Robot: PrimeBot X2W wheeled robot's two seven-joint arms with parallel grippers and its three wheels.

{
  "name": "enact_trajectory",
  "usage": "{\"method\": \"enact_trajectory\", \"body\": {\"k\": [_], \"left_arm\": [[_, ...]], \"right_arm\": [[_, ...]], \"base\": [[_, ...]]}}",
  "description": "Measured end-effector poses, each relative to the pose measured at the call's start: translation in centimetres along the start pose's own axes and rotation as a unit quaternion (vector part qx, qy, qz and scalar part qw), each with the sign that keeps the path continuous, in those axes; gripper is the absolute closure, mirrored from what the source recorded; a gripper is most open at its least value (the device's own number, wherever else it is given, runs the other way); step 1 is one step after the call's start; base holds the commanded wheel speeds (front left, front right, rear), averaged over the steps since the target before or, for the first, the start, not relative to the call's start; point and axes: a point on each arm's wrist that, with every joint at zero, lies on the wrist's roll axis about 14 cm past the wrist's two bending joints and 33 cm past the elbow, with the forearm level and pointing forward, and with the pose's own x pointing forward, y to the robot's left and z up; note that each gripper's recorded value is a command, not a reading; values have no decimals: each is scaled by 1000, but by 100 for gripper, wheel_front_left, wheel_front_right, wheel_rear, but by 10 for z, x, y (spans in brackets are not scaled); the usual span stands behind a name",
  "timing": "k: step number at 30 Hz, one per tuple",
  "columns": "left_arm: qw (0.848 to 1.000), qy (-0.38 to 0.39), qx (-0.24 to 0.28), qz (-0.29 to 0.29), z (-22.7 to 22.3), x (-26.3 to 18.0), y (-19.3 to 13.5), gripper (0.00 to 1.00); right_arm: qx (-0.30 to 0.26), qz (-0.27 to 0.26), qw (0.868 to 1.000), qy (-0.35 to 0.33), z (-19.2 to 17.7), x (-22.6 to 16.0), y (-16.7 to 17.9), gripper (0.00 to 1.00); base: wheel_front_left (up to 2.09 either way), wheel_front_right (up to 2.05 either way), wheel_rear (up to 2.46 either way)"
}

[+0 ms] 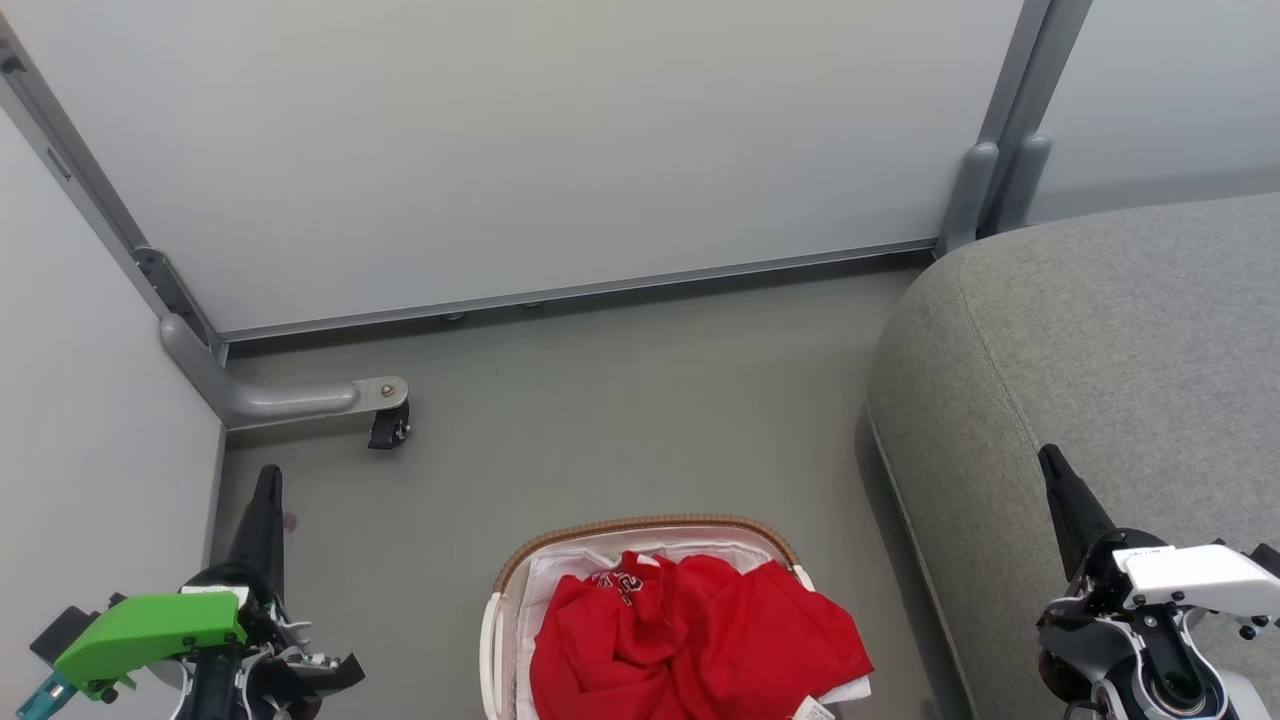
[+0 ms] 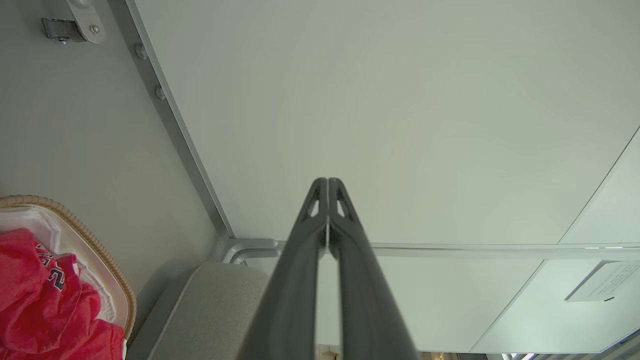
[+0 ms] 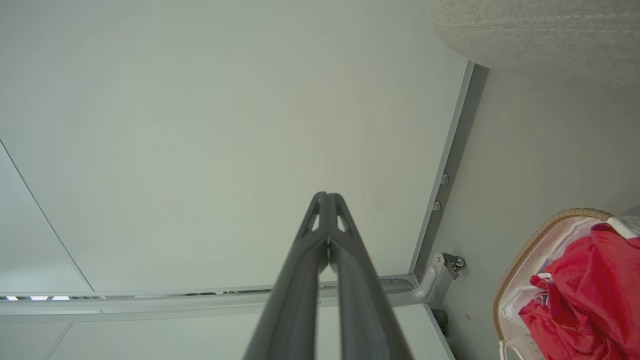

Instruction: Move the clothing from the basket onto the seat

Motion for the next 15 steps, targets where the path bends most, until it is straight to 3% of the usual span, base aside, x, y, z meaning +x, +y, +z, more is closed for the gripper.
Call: {"method": "enact_trajectory", "body": {"k": [9, 10, 15], "left_arm": [[1000, 0, 0, 0, 0, 0, 0, 100], [1000, 0, 0, 0, 0, 0, 0, 0], [999, 0, -6, 39, -3, -11, 26, 0]], "right_arm": [[0, 0, 1000, 0, 0, 0, 0, 100], [0, 0, 1000, 0, 0, 0, 0, 0], [9, -32, 999, 0, -4, -8, -22, 0]], "base": [[0, 0, 0], [0, 0, 0], [0, 0, 0]]}}
